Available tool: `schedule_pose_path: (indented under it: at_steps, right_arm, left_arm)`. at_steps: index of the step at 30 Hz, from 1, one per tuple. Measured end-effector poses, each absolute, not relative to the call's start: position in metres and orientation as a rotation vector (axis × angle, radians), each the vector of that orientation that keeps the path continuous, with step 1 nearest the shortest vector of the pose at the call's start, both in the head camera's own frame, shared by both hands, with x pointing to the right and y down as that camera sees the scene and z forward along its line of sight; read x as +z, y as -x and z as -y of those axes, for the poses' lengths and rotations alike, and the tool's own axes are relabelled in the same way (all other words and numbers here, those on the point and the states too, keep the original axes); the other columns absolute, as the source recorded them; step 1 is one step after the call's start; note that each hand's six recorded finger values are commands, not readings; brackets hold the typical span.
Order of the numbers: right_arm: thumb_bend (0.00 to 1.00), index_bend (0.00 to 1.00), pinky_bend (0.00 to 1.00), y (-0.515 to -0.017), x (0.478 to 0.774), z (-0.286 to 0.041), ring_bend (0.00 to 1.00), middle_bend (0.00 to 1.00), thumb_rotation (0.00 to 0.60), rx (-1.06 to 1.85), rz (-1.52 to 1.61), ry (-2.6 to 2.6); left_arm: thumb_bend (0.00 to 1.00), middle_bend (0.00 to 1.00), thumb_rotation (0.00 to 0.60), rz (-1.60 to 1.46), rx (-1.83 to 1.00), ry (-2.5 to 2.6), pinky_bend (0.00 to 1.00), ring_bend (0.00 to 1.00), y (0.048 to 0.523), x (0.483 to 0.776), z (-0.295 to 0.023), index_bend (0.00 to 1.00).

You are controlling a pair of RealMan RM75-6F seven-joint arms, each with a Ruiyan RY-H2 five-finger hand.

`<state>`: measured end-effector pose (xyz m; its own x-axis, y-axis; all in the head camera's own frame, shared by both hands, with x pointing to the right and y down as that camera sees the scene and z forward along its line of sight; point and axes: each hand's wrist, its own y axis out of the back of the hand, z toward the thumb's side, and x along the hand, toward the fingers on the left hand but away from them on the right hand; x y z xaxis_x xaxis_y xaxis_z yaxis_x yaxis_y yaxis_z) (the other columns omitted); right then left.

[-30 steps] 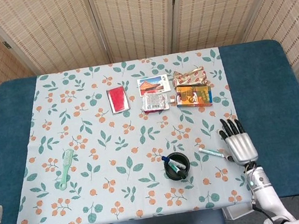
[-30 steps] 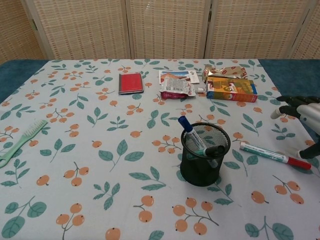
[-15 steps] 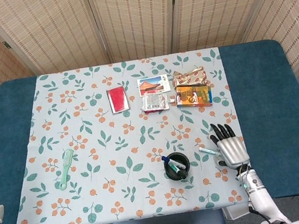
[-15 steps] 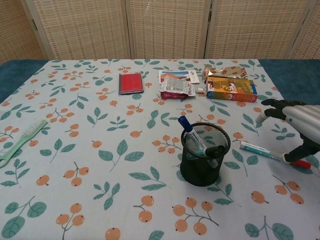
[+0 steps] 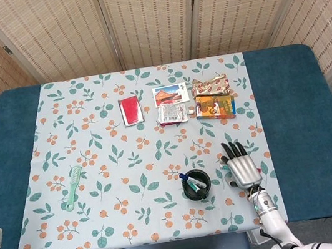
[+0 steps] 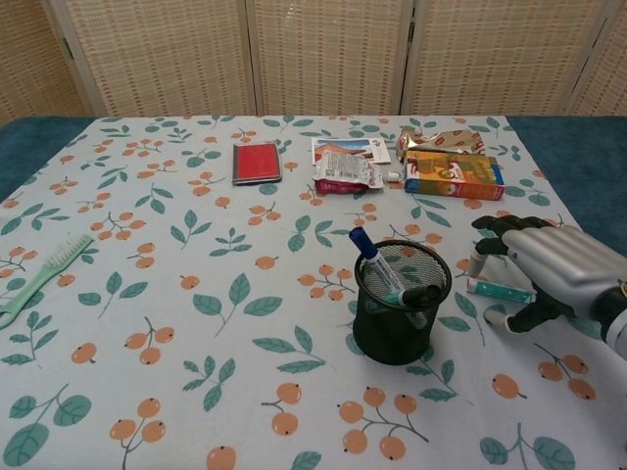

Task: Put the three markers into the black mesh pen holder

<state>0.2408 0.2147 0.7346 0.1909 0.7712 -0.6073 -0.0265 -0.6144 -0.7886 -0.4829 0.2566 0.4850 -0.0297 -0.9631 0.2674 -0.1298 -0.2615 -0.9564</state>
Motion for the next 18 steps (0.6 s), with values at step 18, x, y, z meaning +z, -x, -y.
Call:
schedule_pose_path:
  at_steps: [18]
  right_arm:
    - [0.29,0.50,0.00,-0.247,0.746,-0.201,0.00,0.11,0.600,1.535,0.727,1.785]
  left_arm:
    - [0.40,0.16,0.600,-1.194,-1.378,1.480,0.26,0.04,0.485,0.486,-0.256,0.02]
